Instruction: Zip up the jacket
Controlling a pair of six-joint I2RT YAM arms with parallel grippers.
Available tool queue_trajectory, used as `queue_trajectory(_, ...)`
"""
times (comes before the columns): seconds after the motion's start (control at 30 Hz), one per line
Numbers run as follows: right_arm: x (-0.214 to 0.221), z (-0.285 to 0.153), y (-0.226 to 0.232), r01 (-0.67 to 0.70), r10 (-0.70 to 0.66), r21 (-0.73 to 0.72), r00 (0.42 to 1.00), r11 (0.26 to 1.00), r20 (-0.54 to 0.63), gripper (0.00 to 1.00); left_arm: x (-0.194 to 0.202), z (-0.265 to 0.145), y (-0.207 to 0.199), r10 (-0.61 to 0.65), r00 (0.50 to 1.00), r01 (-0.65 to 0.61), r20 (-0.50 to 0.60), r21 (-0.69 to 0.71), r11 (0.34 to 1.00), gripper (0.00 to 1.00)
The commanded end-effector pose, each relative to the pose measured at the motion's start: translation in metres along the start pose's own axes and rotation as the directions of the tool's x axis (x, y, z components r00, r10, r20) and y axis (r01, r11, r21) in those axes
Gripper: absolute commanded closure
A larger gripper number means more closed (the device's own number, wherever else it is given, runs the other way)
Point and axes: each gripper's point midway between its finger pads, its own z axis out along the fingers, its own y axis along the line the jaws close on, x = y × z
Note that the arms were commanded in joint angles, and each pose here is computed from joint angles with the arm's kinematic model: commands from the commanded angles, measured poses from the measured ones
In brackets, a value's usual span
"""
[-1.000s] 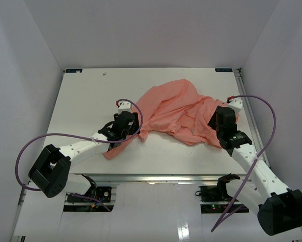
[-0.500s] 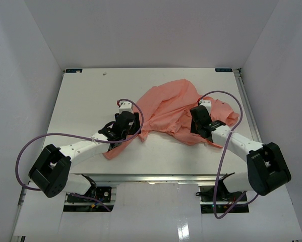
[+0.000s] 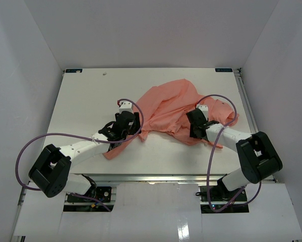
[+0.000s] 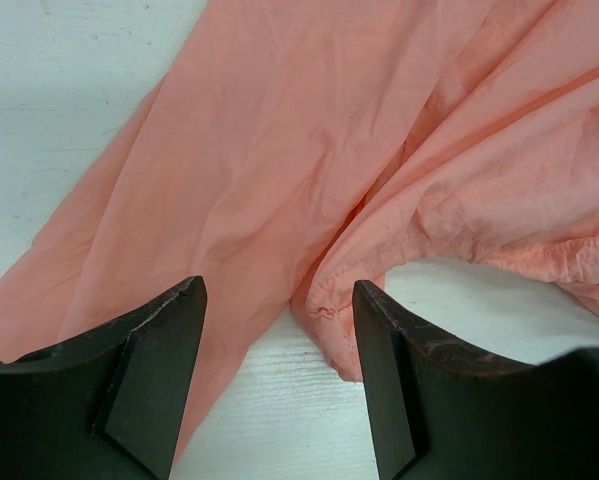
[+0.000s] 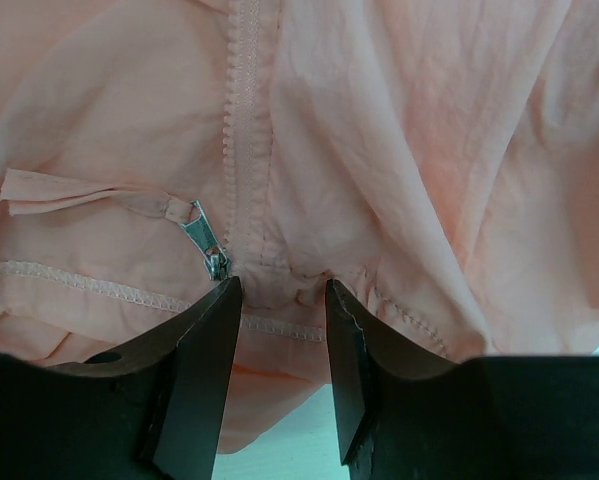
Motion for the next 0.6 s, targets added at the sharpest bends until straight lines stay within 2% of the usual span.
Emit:
queue_trajectory(0.0, -0.001, 0.009, -0.003, -0.028, 0.027, 0.035, 1.0, 0.999, 0.012, 0.55, -0.004, -0.004, -0.003, 0.003, 1.0, -0.003, 0.019, 0.013, 1.0, 0.29)
queue_trajectory(0.07, -0.001, 0.011, -0.003, -0.03, 0.029, 0.036, 1.0, 0.999, 0.01, 0.56, -0.005, -0.005, -0.003, 0.002, 1.0, -0.002, 0.02, 0.016, 1.0, 0.29)
queue_trajectory(0.13, 0.0, 0.013, -0.003, -0.028, 0.028, 0.04, 1.0, 0.999, 0.007, 0.61, -0.006, -0.005, -0.003, 0.0, 1.0, -0.001, 0.023, 0.016, 1.0, 0.29)
queue_trajectory(0.37, -0.012, 0.004, -0.007, -0.037, 0.035, 0.041, 0.998, 0.998, 0.042, 0.9, -0.006, -0.006, -0.002, -0.002, 1.0, 0.001, 0.024, 0.016, 1.0, 0.29)
queue_trajectory(0.57, -0.03, -0.01, -0.009, -0.051, 0.047, 0.04, 0.995, 0.998, 0.086, 0.92, -0.006, -0.006, -0.002, -0.001, 1.0, 0.0, 0.027, 0.013, 1.0, 0.29)
